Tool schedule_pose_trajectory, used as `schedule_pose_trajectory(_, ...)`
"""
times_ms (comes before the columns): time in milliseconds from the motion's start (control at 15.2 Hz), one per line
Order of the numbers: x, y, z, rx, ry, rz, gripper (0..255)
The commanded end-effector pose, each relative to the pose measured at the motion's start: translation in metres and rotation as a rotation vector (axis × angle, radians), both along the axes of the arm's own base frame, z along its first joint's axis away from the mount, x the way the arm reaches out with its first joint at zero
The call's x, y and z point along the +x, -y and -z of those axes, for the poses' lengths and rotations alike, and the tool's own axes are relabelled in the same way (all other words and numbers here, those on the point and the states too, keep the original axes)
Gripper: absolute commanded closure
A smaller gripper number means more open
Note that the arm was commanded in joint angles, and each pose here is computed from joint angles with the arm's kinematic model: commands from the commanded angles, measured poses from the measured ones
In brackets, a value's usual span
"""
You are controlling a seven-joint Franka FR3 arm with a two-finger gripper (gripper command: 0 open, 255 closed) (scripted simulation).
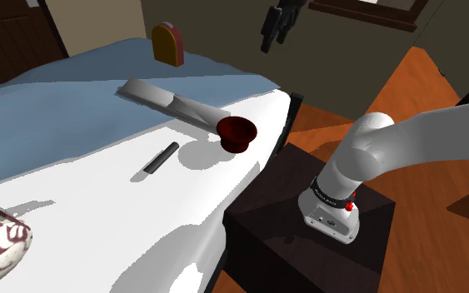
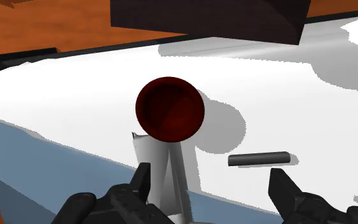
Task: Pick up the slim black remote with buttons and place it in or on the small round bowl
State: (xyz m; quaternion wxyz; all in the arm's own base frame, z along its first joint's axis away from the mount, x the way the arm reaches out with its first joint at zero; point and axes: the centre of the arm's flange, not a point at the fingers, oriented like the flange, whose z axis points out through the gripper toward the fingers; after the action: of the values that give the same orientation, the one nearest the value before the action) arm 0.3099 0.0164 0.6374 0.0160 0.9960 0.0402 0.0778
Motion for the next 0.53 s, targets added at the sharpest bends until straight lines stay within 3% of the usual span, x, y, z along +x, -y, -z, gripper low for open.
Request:
schedule_pose_trajectory(0,0.0,0.0,0.0,0.0,0.0,0.0,0)
schedule_pose_trajectory(462,0.016,-0.064,0.071,-0.006,0.01,0.219,0)
